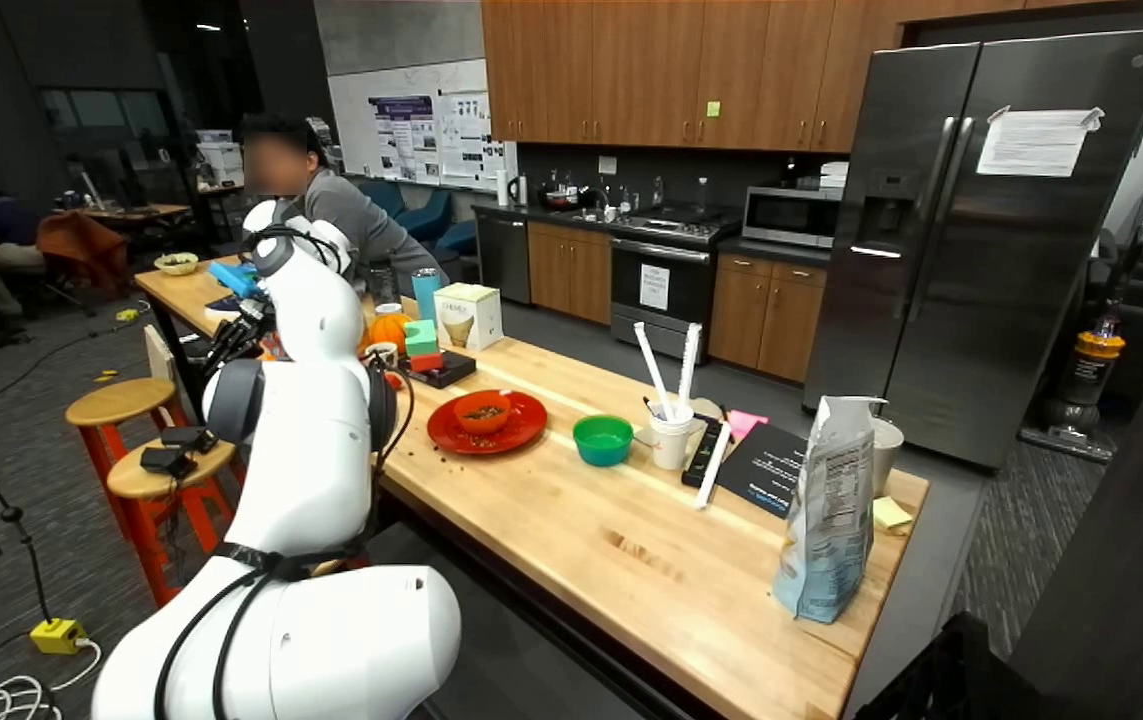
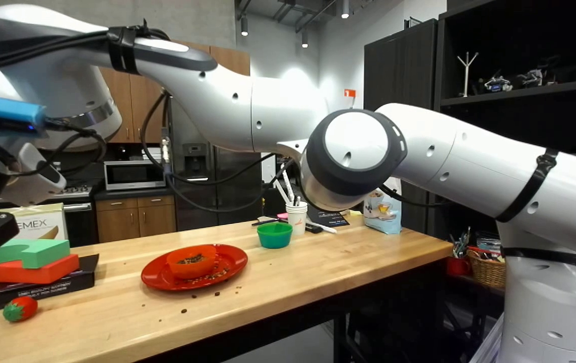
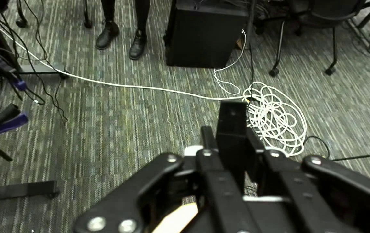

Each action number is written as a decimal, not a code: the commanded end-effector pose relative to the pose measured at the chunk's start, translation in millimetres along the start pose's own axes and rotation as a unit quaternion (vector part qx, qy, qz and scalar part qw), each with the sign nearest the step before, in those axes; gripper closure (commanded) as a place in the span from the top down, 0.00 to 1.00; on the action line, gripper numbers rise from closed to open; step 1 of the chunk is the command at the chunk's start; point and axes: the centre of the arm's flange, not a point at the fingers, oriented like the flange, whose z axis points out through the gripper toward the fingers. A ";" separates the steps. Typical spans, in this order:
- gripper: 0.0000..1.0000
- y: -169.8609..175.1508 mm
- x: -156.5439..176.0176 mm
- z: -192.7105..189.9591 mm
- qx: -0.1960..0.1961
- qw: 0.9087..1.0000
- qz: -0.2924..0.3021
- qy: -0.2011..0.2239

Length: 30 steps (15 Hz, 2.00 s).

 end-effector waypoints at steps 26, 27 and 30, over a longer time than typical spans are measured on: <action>0.06 17.5 -140.7 20.9 0.092 0.931 0.270 0.228; 0.06 17.6 -146.1 24.9 0.101 0.922 0.291 0.234; 0.06 12.2 -165.1 40.0 0.125 0.894 0.347 0.254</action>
